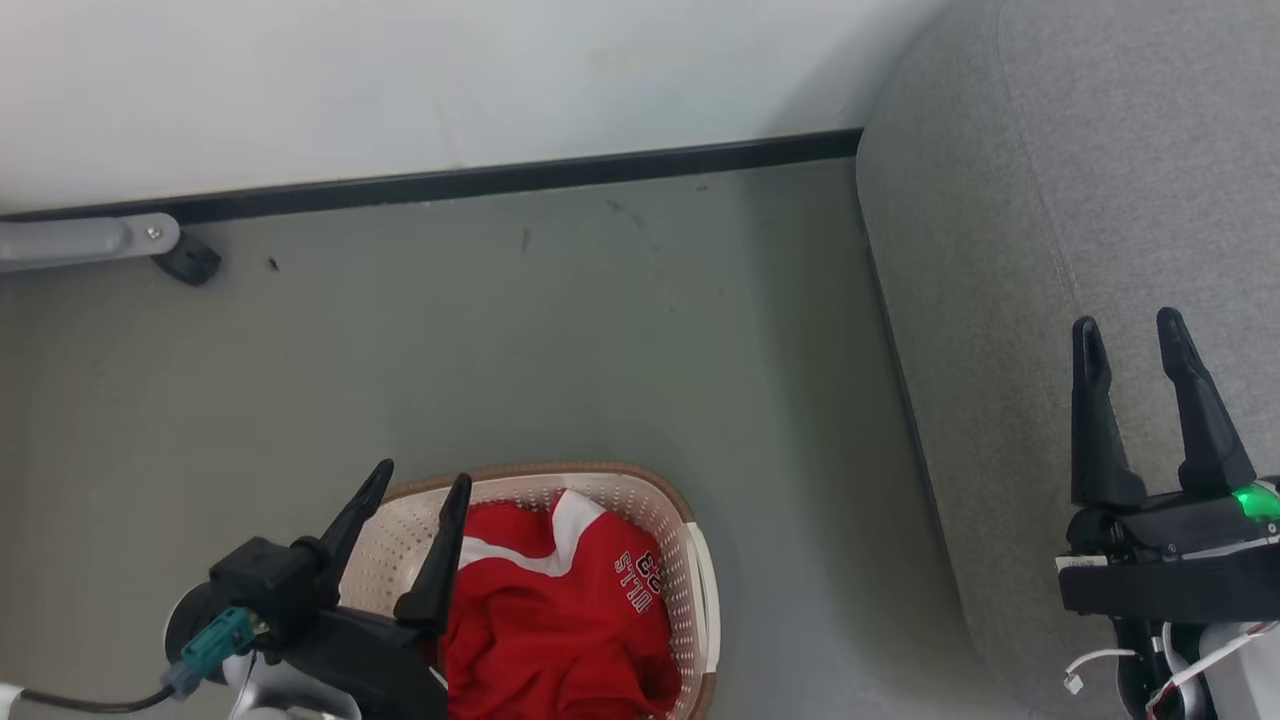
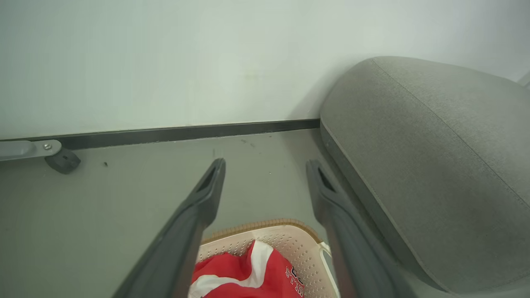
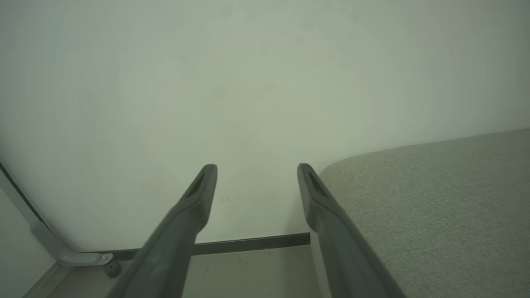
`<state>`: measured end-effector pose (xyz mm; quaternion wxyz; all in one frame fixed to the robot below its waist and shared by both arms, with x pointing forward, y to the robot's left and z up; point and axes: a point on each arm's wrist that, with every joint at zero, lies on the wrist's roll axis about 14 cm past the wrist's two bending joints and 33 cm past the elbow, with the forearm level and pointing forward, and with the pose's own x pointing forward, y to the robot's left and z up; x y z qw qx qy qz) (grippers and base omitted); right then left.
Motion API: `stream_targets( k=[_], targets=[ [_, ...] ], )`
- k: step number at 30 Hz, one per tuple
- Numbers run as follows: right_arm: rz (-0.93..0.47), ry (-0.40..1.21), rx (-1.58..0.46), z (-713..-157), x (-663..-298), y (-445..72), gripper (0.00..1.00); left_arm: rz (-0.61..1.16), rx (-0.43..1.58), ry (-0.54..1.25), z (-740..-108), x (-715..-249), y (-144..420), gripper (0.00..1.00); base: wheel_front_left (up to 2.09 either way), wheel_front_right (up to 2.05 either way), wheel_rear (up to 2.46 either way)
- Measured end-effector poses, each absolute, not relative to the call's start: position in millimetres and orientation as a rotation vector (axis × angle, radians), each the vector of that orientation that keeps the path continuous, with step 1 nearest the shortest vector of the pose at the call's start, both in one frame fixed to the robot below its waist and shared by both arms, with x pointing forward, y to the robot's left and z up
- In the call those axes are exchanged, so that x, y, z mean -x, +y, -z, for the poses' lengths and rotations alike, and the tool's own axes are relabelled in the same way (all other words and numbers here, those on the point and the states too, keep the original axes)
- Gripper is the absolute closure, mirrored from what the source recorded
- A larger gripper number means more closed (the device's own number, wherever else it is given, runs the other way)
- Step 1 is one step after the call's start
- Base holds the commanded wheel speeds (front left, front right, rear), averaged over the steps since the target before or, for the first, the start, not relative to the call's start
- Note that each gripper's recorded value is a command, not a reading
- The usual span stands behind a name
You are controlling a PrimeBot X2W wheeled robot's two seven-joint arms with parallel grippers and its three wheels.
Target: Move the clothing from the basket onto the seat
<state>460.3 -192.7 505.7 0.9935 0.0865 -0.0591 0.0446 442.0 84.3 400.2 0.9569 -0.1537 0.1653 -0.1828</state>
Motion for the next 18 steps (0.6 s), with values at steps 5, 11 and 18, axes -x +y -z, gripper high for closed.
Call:
stream_targets(
  k=[5,11,18],
  targets=[
    [-0.088,-0.11,-0.183,-495.7,-474.1,-191.9,0.0,0.418,0.288,0.437,-365.9,-443.2,71.5,0.0,0.0,0.0,0.0],
    [-0.098,-0.1,-0.199,-483.3,-489.3,-185.3,0.0,0.476,0.276,0.562,-324.9,-439.8,56.1,0.0,0.0,0.0,0.0],
    [-0.093,-0.063,-0.198,-460.8,-500.5,-186.0,0.0,0.532,0.243,0.687,-281.5,-436.5,40.7,0.0,0.0,0.0,0.0]
  ],
)
